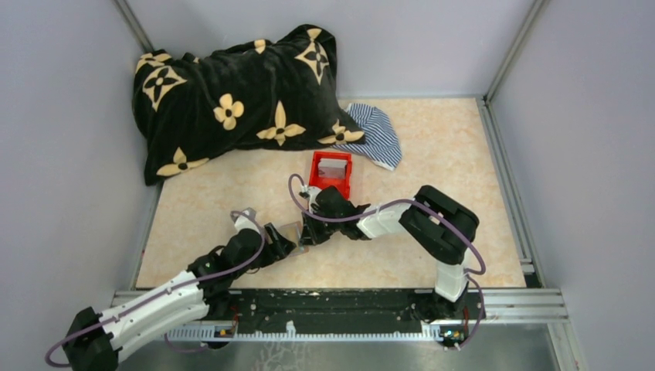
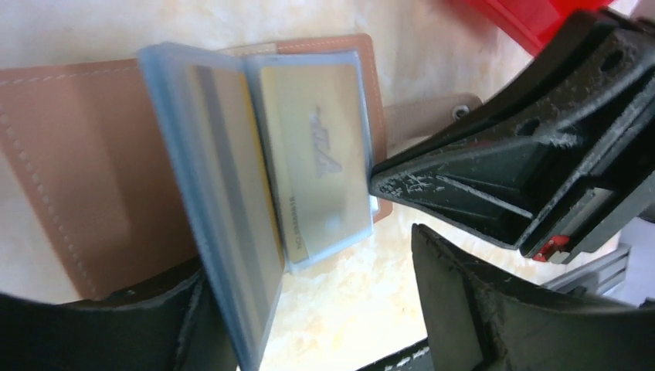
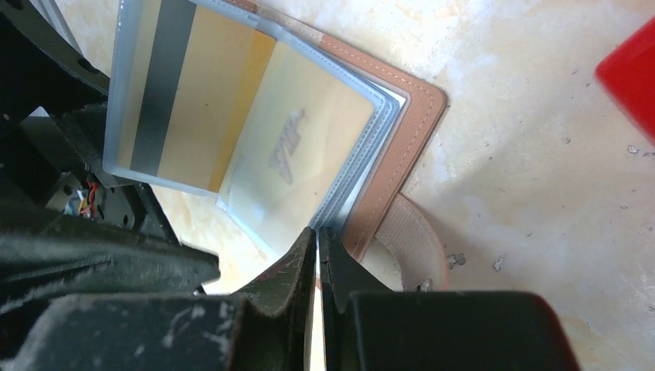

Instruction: Take the credit cards out of the card holder

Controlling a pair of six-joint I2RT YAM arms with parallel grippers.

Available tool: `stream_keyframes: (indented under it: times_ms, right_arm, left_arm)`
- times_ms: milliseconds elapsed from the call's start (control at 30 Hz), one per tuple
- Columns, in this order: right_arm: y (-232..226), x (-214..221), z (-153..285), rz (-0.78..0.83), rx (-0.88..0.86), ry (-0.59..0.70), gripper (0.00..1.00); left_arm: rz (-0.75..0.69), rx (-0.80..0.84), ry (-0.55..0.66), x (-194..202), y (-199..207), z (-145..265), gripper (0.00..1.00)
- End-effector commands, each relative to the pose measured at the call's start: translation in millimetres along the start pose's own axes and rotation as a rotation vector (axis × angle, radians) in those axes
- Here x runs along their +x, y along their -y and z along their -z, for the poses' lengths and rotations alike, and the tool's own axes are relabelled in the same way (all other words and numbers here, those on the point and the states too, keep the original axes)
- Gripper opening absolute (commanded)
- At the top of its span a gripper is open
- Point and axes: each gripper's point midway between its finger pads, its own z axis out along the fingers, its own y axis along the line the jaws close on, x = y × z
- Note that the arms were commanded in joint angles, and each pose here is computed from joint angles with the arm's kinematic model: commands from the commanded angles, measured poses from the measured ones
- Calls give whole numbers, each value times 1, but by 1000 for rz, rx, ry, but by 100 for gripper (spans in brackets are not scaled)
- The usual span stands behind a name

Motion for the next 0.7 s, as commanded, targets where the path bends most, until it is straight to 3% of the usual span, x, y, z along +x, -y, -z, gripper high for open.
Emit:
stream_keyframes:
  times_ms: [0, 100, 200, 233, 500, 667]
  right_arm:
    - [1, 12, 2, 22, 9, -26, 6]
    - [1, 11, 4, 24, 13, -23, 6]
    - [1, 10, 6, 27, 19, -21, 6]
    - [0, 9, 7, 30, 18, -20, 6]
    - [3, 9, 8, 41, 36, -22, 6]
    - [2, 8, 9, 38, 33, -16, 6]
  left_arm:
    - [144, -124, 31, 11, -41, -4, 74]
    - [151, -152, 34, 13, -48, -4, 64]
    - [145, -181, 23, 12, -48, -4, 47]
    - [136, -194, 14, 13, -48, -3, 47]
    - [103, -169, 36, -15, -13, 15, 89]
    - [102, -118, 48, -38, 20, 39, 95]
